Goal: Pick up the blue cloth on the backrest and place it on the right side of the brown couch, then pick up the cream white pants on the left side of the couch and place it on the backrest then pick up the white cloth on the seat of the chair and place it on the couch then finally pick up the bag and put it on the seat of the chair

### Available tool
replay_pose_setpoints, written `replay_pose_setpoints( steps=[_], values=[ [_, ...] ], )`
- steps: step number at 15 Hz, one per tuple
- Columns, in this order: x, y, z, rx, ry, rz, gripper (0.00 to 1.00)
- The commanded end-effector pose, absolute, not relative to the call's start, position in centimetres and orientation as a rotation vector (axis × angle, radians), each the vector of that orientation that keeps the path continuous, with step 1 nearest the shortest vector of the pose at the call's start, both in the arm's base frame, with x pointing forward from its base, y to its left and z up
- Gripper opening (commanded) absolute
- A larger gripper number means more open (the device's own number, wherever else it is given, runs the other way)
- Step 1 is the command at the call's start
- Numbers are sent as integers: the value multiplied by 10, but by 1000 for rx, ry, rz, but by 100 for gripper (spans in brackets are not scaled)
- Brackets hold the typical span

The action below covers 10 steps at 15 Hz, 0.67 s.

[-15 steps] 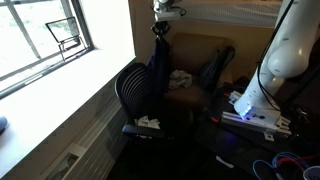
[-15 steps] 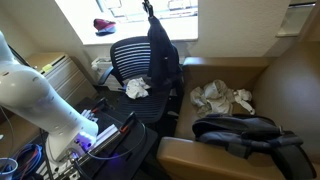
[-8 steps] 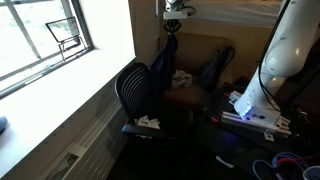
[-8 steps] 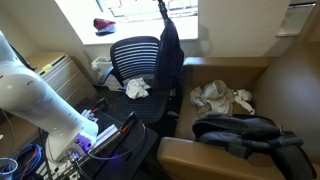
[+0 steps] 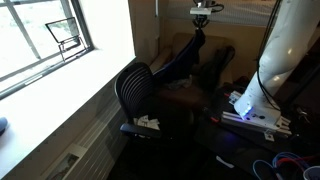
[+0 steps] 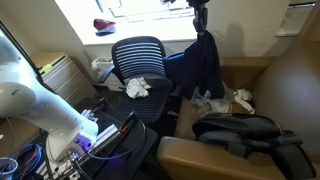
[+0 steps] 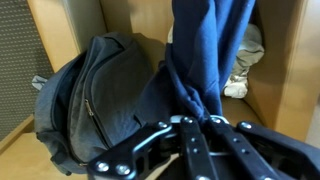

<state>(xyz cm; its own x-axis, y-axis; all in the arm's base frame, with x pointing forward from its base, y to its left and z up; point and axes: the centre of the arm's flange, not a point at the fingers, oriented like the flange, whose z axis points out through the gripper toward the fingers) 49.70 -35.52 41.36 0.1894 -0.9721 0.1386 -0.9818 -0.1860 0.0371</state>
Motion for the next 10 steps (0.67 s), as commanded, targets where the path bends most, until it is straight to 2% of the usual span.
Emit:
replay_pose_setpoints(
  steps=[1, 2, 5, 10],
  values=[
    [493, -361, 412, 2317, -1944, 120, 7],
    [494, -361, 410, 2311, -1951, 116, 2],
    [506, -405, 419, 2073, -2212, 217, 2],
    [474, -530, 448, 1765, -2510, 332, 2]
  ],
)
